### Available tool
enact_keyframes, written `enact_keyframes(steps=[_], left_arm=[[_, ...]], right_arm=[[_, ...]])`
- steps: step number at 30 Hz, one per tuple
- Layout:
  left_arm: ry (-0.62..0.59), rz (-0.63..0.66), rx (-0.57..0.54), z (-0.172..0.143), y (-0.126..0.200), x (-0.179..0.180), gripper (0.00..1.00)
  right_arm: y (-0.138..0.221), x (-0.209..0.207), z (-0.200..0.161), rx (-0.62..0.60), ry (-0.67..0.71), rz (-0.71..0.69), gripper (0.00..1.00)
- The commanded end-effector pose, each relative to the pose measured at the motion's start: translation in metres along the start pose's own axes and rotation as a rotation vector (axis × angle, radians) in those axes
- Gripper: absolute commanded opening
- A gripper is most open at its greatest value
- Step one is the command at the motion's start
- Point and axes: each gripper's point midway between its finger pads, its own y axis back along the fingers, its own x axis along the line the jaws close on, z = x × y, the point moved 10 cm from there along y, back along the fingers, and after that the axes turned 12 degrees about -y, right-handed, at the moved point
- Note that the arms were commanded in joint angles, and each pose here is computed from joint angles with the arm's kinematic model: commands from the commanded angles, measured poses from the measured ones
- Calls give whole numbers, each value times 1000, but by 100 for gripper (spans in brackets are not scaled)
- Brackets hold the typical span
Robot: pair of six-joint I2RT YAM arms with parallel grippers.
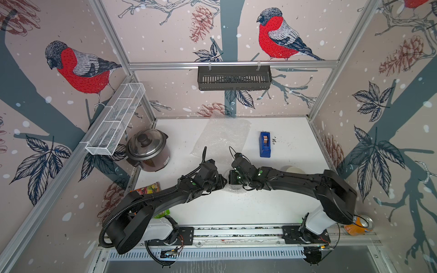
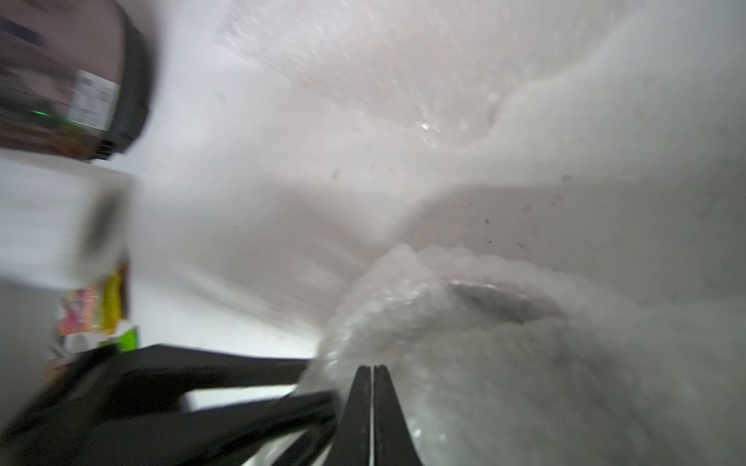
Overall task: Wrap bowls in bubble wrap
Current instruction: Stick the tape on the bubble wrap, then pick up the bowl from the center of the board, then move the bubble wrap to the center of the board.
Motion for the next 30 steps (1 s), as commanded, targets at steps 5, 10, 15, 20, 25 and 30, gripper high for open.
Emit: enact_keyframes(steps=[5, 10, 15, 20, 25, 30], left_arm=[[7, 1, -46, 7, 5, -4, 0], [32, 44, -66, 11, 14, 0, 0], [81, 66, -120, 22, 37, 10, 0], [108, 145, -237, 38, 70, 15, 0], [149, 202, -384, 62, 110, 19, 0], [179, 214, -397, 77, 113, 28, 0]], right_arm=[[49, -26, 54, -188, -47, -39, 72], [28, -50, 96, -128, -48, -61, 70], [-17, -49, 129, -96, 6, -127, 67], [-80, -62, 141, -35, 16, -249, 67], [-129, -78, 131, 25, 42, -379, 63], [-136, -88, 101, 70, 82, -468, 29]])
